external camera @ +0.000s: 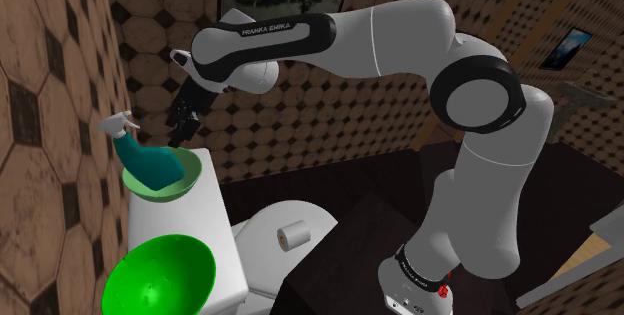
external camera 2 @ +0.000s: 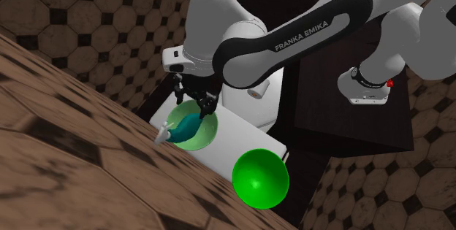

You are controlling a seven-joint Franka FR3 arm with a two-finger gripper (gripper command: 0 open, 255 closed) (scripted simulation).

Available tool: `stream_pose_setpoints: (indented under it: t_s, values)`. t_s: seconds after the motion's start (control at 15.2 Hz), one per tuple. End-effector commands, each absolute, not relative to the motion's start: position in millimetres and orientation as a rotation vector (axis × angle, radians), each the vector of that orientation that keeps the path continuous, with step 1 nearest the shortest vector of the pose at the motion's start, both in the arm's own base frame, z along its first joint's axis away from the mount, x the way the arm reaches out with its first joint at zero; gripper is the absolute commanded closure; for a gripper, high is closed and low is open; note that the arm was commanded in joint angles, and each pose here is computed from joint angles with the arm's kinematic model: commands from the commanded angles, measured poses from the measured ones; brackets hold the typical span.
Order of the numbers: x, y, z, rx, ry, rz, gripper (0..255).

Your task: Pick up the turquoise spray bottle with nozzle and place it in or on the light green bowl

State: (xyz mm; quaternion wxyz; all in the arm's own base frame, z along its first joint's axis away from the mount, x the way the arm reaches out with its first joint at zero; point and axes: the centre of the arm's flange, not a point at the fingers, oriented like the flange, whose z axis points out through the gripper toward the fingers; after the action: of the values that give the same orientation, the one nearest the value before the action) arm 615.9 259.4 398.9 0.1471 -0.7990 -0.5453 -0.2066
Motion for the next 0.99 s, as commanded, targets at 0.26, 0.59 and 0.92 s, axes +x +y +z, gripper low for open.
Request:
stream_pose_setpoints:
  t_s: [0.26, 0.59, 0.92]
  values:
    - [611, 247, 422, -2.299, -1.569, -0.594, 0]
    - [607, 236, 442, -2.299, -1.569, -0.594, 0]
    - [607, 236, 442, -2.299, -1.569, -0.594, 0]
